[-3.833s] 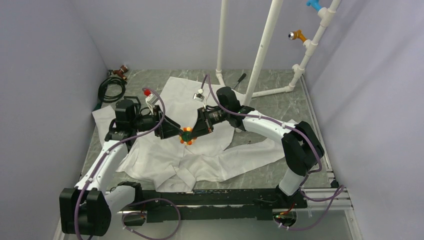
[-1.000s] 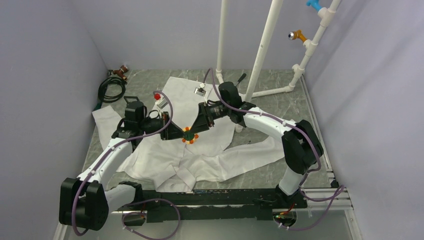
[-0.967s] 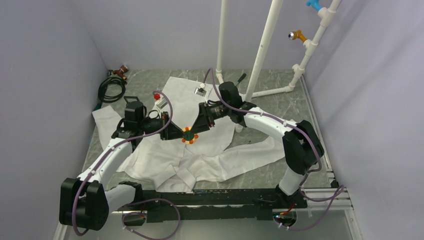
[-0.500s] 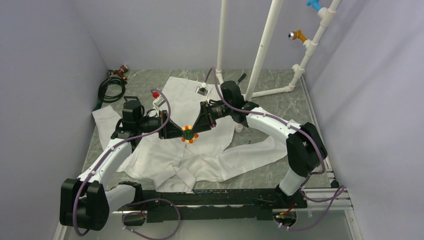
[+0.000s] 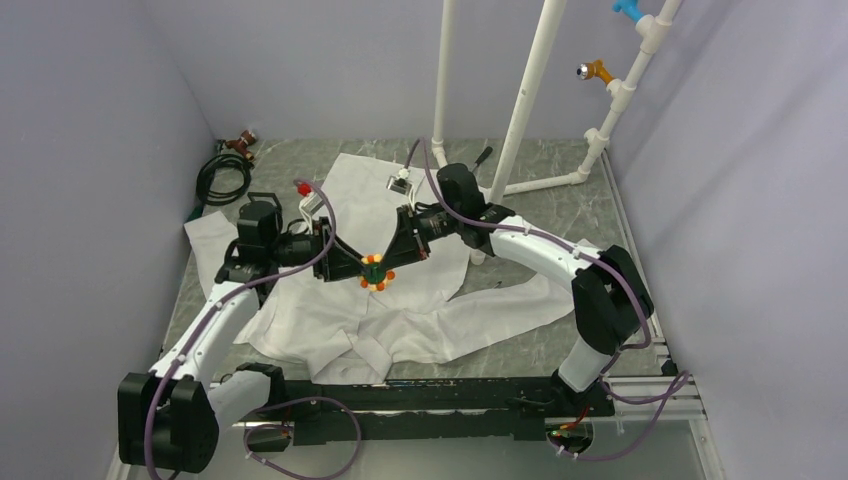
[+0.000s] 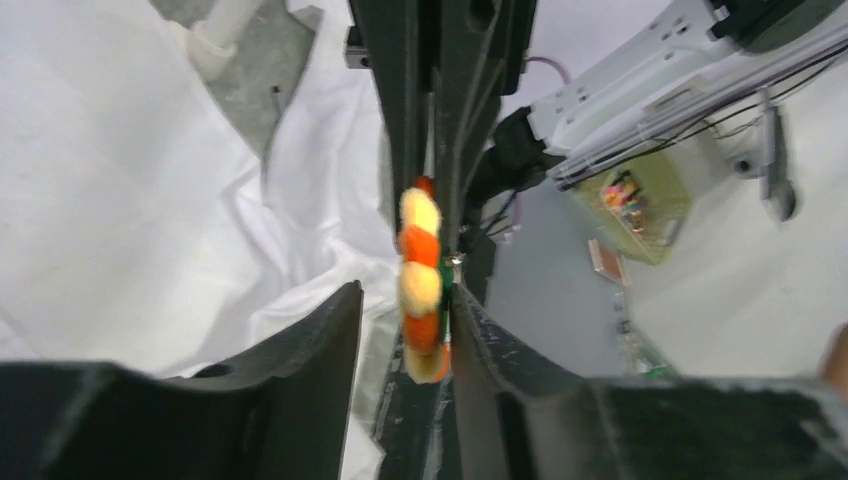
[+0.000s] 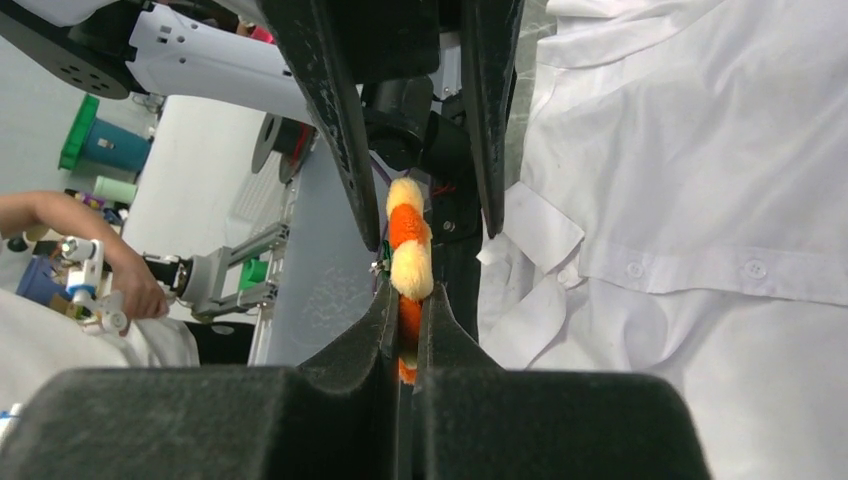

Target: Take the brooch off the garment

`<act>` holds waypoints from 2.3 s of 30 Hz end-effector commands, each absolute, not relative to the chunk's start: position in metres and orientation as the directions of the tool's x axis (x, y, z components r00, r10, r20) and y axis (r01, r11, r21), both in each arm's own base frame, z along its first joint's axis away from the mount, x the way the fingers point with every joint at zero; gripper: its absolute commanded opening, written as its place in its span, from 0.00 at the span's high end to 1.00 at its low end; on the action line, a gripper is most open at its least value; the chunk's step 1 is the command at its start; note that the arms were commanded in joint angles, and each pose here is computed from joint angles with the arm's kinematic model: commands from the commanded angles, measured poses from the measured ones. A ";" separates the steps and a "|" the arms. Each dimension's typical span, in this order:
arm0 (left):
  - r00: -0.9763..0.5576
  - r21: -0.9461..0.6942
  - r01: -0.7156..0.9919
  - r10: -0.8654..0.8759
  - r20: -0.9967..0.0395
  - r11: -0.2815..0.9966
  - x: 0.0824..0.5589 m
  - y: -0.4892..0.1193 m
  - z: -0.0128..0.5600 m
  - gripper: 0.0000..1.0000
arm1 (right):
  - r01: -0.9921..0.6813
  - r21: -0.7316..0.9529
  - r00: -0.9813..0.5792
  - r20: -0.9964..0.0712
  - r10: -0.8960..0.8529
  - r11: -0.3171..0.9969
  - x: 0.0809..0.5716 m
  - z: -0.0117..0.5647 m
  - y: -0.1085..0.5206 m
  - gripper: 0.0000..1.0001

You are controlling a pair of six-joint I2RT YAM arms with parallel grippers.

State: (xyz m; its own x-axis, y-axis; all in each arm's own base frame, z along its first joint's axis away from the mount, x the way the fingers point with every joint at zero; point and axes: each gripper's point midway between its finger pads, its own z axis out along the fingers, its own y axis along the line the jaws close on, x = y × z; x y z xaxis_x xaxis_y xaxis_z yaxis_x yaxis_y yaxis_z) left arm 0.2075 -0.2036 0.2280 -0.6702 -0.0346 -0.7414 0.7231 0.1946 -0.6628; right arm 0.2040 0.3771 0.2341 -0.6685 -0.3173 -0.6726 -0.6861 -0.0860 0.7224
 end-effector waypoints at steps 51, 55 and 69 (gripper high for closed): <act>-0.653 -0.632 0.714 -0.038 -0.756 0.303 0.163 -0.175 0.302 0.18 | 0.181 -0.976 0.982 0.173 -0.079 0.118 0.144 0.306 0.380 1.00; -0.542 -0.488 0.779 0.032 -0.840 0.394 0.167 -0.167 0.297 0.13 | 0.166 -0.981 0.985 0.160 -0.061 0.104 0.139 0.305 0.379 1.00; -0.657 -0.625 0.724 0.017 -0.754 0.293 0.164 -0.179 0.296 0.34 | 0.170 -0.979 0.985 0.166 -0.052 0.109 0.130 0.304 0.388 1.00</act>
